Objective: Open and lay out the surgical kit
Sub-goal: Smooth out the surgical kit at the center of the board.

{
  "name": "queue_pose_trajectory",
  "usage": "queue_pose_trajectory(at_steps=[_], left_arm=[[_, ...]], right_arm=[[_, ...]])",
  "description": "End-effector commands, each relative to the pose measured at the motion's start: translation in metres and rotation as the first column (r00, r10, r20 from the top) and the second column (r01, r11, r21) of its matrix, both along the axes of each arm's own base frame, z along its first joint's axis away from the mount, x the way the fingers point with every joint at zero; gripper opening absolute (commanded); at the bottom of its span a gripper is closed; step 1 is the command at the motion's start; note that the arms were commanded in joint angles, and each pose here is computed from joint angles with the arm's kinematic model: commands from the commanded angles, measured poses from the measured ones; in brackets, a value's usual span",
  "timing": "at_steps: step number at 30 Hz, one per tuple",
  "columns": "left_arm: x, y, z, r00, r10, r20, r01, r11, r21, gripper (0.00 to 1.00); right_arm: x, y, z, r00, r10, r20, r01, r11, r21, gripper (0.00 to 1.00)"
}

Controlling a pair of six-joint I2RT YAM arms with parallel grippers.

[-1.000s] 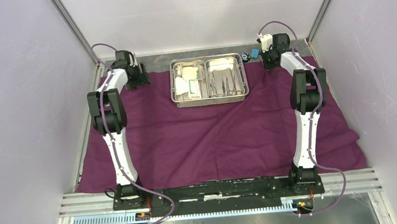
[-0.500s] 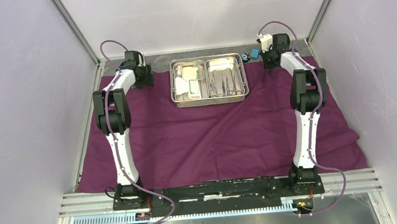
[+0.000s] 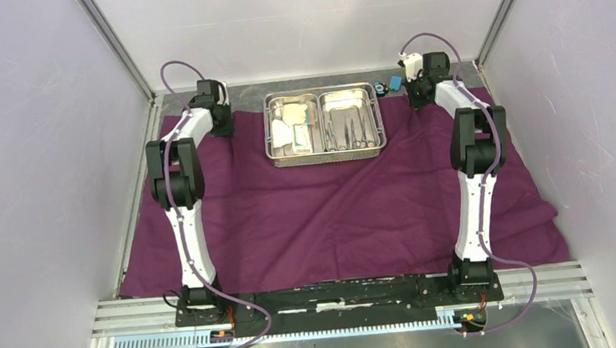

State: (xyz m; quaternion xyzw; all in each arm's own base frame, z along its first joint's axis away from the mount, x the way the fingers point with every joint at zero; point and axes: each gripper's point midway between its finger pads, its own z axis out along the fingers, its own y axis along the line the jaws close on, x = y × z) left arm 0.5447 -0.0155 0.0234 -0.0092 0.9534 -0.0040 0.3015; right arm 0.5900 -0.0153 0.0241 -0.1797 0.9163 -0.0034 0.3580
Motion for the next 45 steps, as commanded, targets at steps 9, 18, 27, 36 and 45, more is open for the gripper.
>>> queue_pose_trajectory(at_steps=[9,18,27,36,45], left_arm=[[-0.017,-0.001,-0.025,0.989,-0.051,-0.137,0.05,0.999,-0.01,0.02],[-0.01,0.051,-0.011,0.993,0.054,-0.105,-0.056,0.998,-0.016,0.02],[-0.006,0.073,-0.004,0.991,0.096,-0.094,-0.1,0.994,-0.044,0.02],[-0.002,0.09,0.004,0.989,0.127,-0.08,-0.13,0.991,-0.031,0.02],[0.002,0.111,0.012,0.985,0.16,-0.059,-0.162,0.986,-0.029,0.02]], right_arm=[[-0.027,-0.028,-0.016,0.994,-0.042,-0.098,0.034,0.996,-0.085,0.02],[-0.027,-0.024,-0.017,0.995,-0.026,-0.1,0.018,0.997,-0.08,0.0],[-0.027,-0.014,-0.019,0.994,-0.007,-0.107,-0.002,0.997,-0.081,0.0],[-0.026,-0.01,-0.016,0.995,0.0,-0.101,-0.01,0.996,-0.09,0.0],[-0.024,-0.002,-0.013,0.995,0.013,-0.096,-0.022,0.996,-0.091,0.0]])
